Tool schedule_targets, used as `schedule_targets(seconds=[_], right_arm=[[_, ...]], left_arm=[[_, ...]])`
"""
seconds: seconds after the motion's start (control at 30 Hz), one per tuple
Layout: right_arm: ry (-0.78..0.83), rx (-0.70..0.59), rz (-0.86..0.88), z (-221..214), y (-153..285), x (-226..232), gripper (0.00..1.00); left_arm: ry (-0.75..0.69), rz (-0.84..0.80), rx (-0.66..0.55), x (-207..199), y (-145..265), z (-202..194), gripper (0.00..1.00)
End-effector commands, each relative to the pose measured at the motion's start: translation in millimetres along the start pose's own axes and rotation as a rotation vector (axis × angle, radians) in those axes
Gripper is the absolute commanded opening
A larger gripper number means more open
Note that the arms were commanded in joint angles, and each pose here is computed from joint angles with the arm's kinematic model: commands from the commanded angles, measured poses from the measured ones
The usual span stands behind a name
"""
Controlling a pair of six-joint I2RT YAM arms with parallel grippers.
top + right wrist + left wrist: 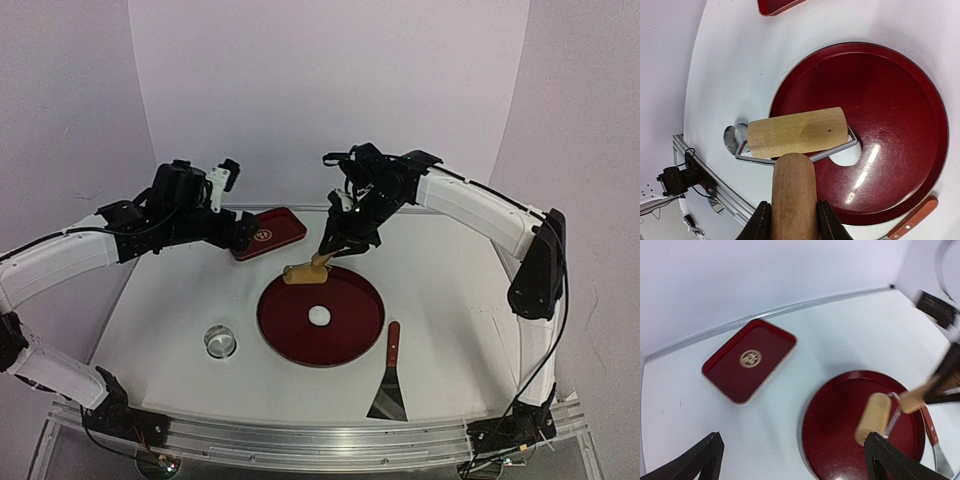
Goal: Roll out the dumpling wrappers from the dough
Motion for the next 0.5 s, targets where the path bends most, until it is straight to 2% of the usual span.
schedule_targets(seconds=[0.0,0.1,0.17,0.27,0.47], right_arm=[[0.145,-0.068,-0.142,-6,48,-2,0.0],[0.207,-0.043,-0.208,-15,50,0,0.0],[0.231,-0.016,-0.22,-22,46,3,0.0],[0.255,0.022,-0.223,-30,36,8,0.0],[0.298,0.053,-0.226,-37,20,20,0.0]], left_arm=[[0.436,0.111,0.083,54,-3,4,0.97],[0.456,0.121,0.334,55,-28,-30,0.87],[0.455,0.117,0.468,52,-46,-56,0.75],[0.477,0.138,0.558,53,-67,-81,0.59],[0.512,0.154,0.668,54,-97,-112,0.56]])
Point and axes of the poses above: each gripper's point midway between its finger pads, its own y axis back along the fingers, its own x axis along the line the jaws close on, z = x × y, the point moved 2 cm from there along y, back along the fingers, and after that the axes turned 13 degrees about y, right-handed, at the moved point
